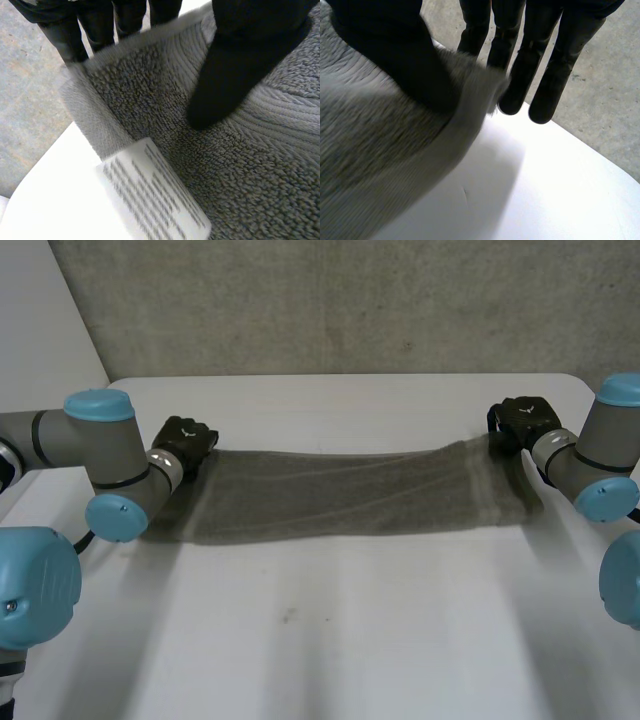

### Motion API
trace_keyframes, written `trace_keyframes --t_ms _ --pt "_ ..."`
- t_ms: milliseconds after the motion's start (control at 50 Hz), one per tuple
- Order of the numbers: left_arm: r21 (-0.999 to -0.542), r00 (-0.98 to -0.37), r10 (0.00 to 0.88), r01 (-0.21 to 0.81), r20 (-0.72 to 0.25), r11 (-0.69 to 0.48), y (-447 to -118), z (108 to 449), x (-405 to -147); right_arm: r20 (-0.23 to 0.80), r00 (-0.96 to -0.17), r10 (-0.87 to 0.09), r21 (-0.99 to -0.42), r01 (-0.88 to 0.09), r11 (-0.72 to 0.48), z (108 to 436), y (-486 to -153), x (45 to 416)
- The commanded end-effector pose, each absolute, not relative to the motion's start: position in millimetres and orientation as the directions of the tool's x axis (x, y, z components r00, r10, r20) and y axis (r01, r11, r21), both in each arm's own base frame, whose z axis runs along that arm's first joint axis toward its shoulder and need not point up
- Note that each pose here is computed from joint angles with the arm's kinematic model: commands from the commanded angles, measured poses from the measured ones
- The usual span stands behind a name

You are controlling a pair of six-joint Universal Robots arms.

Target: Fold the towel.

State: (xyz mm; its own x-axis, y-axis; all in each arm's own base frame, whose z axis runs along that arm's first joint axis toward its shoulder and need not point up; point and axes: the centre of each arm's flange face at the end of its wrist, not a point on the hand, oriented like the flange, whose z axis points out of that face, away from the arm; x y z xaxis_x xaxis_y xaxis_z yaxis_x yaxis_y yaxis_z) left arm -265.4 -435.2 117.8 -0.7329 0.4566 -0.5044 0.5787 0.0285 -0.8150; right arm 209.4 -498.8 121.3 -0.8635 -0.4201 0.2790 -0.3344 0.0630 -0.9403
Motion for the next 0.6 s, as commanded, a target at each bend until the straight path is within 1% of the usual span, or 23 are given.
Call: trace_keyframes --t_ms 20,40,60,80,120,140,180,200,220,240,280,300,340,360,400,420,440,480,500,520,560,580,600 --pt "-0.809 -0.740 0.438 0.586 -0.510 0.048 -434 120 -262 0.295 -0.862 -0.412 -0.940 -0.339 0.037 140 -498 210" --pt "-0.809 -0.740 0.438 0.586 -0.510 0.048 -434 120 -262 0.295 -0.862 -0.412 -0.940 -0.339 0.037 140 -498 210" --pt "-0.811 -0.744 0.433 0.583 -0.509 0.050 -434 124 -262 0.301 -0.863 -0.407 -0.942 -0.335 0.016 157 -496 211" --pt "-0.811 -0.744 0.433 0.583 -0.509 0.050 -434 124 -262 0.301 -0.863 -0.407 -0.942 -0.335 0.015 157 -496 211" --pt "-0.827 -0.762 0.416 0.560 -0.496 0.039 -432 147 -262 0.309 -0.865 -0.396 -0.944 -0.329 -0.018 193 -491 210" --pt "-0.827 -0.762 0.416 0.560 -0.496 0.039 -432 148 -262 0.309 -0.865 -0.396 -0.944 -0.329 -0.018 193 -491 210" --pt "-0.863 -0.800 0.400 0.503 -0.447 0.041 -428 171 -260 0.315 -0.865 -0.390 -0.944 -0.329 -0.032 222 -482 209" --pt "-0.863 -0.800 0.399 0.503 -0.447 0.041 -428 171 -260 0.315 -0.865 -0.390 -0.944 -0.329 -0.032 222 -482 209" --pt "-0.886 -0.824 0.388 0.463 -0.413 0.038 -426 185 -259 0.315 -0.864 -0.392 -0.943 -0.332 -0.025 233 -476 208" --pt "-0.886 -0.824 0.388 0.462 -0.413 0.038 -426 185 -259 0.315 -0.864 -0.392 -0.943 -0.332 -0.025 233 -476 208" --pt "-0.922 -0.861 0.374 0.385 -0.344 0.039 -419 209 -256 0.298 -0.861 -0.412 -0.939 -0.343 0.038 242 -462 205" --pt "-0.922 -0.861 0.374 0.385 -0.344 0.039 -419 209 -256 0.298 -0.861 -0.412 -0.939 -0.343 0.038 242 -462 205" --pt "-0.942 -0.883 0.373 0.330 -0.286 0.059 -410 221 -253 0.276 -0.853 -0.443 -0.916 -0.372 0.147 237 -446 199" --pt "-0.942 -0.883 0.373 0.330 -0.286 0.059 -410 221 -252 0.275 -0.853 -0.444 -0.916 -0.373 0.147 237 -446 199" --pt "-0.950 -0.893 0.373 0.302 -0.252 0.081 -399 229 -248 0.261 -0.834 -0.485 -0.879 -0.413 0.237 226 -426 197" --pt "-0.950 -0.893 0.373 0.302 -0.252 0.081 -399 229 -248 0.261 -0.834 -0.486 -0.879 -0.413 0.238 226 -426 197" --pt "-0.949 -0.891 0.384 0.300 -0.242 0.099 -392 228 -246 0.260 -0.824 -0.503 -0.863 -0.432 0.263 221 -416 197" --pt "-0.948 -0.887 0.397 0.299 -0.235 0.108 -385 227 -245 0.269 -0.816 -0.512 -0.851 -0.450 0.270 216 -409 194" --pt "-0.947 -0.881 0.414 0.299 -0.228 0.116 -379 226 -244 0.288 -0.814 -0.504 -0.845 -0.464 0.266 211 -406 188" --pt "-0.947 -0.881 0.415 0.299 -0.228 0.116 -379 226 -244 0.289 -0.814 -0.503 -0.845 -0.464 0.266 211 -406 188" --pt "-0.945 -0.870 0.444 0.298 -0.212 0.133 -370 221 -243 0.308 -0.814 -0.492 -0.840 -0.476 0.261 199 -399 178" --pt "-0.945 -0.870 0.445 0.298 -0.212 0.133 -370 221 -243 0.308 -0.814 -0.492 -0.840 -0.476 0.261 199 -399 178" --pt "-0.943 -0.866 0.458 0.298 -0.202 0.148 -365 217 -243 0.311 -0.812 -0.494 -0.836 -0.481 0.264 191 -394 176"
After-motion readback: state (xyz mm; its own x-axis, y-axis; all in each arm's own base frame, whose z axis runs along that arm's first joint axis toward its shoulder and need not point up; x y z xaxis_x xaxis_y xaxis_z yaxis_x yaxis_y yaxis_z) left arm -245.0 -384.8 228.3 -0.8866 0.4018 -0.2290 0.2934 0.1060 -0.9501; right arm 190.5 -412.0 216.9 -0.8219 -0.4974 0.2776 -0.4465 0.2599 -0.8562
